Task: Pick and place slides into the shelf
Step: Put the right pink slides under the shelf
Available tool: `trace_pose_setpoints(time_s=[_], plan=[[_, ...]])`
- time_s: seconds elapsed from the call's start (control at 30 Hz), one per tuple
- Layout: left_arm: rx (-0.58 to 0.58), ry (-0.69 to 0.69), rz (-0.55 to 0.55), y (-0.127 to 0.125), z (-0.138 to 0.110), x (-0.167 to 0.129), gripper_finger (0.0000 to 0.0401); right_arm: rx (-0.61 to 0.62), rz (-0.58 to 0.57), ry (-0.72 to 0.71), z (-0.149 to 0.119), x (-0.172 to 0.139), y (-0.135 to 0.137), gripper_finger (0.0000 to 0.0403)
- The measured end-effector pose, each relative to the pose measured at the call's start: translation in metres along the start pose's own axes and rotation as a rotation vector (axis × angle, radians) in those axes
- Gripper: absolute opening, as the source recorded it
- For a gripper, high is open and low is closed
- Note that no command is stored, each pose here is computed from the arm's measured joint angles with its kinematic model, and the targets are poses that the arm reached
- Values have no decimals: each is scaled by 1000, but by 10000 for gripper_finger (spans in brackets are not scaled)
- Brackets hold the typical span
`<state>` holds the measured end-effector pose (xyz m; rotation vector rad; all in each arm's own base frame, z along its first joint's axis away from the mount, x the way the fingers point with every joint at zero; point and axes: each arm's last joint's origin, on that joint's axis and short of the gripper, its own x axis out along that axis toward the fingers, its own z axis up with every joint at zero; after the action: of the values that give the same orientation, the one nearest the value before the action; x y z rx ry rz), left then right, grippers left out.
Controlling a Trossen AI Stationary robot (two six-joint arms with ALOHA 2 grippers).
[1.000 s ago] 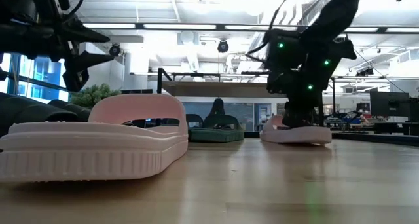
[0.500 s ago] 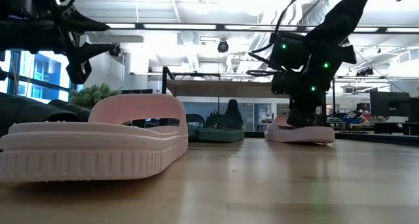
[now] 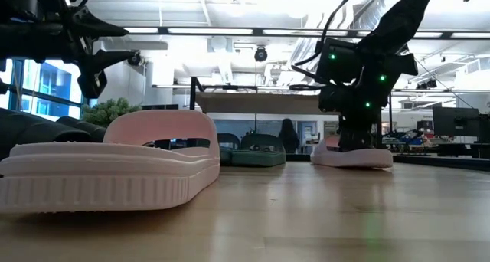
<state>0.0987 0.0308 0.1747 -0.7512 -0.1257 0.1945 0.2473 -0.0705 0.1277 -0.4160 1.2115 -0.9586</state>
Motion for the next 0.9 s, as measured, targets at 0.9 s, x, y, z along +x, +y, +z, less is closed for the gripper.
trace_pose_setpoints(time_s=[0.9], plan=[[363, 159, 417, -35, 59, 70, 158, 4, 34, 7, -2, -4, 4, 0]])
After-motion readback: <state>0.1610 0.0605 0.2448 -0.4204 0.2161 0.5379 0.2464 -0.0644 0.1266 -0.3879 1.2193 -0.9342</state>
